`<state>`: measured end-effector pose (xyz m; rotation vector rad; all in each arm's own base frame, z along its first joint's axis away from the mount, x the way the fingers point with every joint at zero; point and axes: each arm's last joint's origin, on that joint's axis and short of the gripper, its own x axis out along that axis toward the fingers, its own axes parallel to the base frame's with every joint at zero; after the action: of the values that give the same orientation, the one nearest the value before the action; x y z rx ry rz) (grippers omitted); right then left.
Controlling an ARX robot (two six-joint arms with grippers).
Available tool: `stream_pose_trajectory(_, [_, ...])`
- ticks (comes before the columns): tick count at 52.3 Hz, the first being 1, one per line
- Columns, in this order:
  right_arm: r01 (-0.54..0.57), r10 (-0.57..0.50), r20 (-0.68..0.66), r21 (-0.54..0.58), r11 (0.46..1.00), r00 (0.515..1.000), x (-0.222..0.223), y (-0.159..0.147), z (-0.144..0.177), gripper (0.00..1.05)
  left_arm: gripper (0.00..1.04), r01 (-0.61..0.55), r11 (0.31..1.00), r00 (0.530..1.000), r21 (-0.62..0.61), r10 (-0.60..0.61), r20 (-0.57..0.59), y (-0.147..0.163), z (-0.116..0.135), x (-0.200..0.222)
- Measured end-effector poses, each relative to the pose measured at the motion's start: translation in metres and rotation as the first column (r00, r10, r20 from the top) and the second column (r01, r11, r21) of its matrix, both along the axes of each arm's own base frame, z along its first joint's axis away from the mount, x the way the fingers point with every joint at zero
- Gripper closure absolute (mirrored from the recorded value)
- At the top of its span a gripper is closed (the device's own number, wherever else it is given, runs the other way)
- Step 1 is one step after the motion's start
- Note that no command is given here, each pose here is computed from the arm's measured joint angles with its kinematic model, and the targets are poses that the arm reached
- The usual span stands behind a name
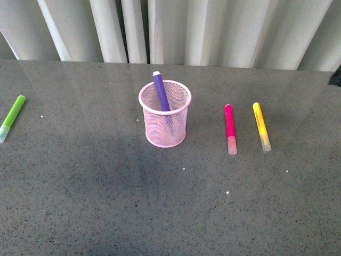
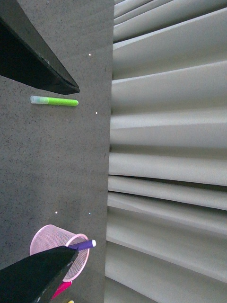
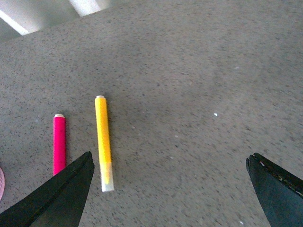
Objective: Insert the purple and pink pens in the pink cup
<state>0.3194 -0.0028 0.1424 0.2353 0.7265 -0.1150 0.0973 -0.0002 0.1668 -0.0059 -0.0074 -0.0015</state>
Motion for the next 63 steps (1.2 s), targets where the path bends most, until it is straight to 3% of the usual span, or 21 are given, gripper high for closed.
stream_pose_trajectory(27, [-0.200,0.193,-0.105,-0.058,0.978,0.976,0.066,0.089,-0.042,0.07,0.07,0.000,1.000,1.000,0.000,0.000,0.000,0.000,0.000,0.000])
stream_pose_trajectory(63, [-0.226,0.220,-0.130,-0.032,0.974,0.967,0.104,0.145,-0.083,0.07,0.07,0.000,1.000,1.000,0.000,0.000,0.000,0.000,0.000,0.000])
